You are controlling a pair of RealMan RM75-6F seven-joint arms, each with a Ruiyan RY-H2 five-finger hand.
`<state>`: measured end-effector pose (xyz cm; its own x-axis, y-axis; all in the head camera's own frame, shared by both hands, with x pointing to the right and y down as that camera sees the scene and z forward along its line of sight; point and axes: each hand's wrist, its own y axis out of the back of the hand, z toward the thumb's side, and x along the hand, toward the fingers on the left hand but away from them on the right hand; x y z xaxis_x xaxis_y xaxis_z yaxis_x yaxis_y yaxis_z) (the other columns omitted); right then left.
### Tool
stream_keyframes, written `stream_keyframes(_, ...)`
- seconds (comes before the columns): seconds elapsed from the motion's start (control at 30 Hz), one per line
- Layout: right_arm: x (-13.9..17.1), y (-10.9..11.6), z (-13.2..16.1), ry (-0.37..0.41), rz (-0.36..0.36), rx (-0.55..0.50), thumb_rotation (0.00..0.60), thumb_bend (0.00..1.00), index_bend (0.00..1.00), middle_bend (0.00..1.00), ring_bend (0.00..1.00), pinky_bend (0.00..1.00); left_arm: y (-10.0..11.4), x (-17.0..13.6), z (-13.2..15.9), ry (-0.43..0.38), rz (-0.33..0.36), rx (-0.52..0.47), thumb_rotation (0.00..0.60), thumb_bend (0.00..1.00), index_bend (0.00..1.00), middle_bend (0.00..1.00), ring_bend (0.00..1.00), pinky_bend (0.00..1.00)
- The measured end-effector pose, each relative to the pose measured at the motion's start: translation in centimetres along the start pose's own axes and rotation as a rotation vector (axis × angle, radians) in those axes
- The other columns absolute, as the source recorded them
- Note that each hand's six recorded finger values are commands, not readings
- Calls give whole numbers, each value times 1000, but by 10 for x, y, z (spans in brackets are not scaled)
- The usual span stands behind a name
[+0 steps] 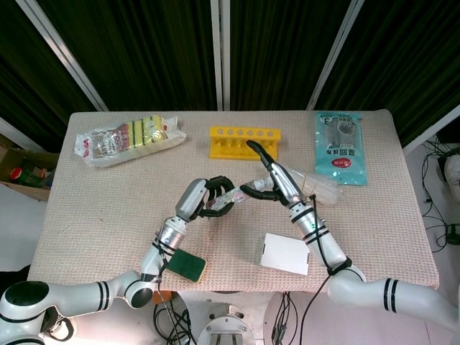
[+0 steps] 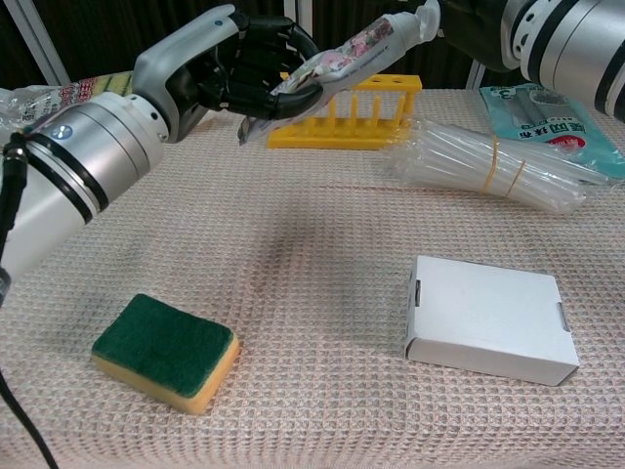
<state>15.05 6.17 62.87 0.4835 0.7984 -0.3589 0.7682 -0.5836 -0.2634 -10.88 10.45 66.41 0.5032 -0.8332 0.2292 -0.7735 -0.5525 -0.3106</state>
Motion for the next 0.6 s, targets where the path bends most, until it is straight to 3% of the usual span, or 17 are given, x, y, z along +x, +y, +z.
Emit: stream_keyframes(0.6, -8, -19, 4, -8, 48, 73, 220, 0, 0, 0, 0, 0, 4, -1, -2, 9, 17, 40, 600, 408, 842, 883, 729, 778)
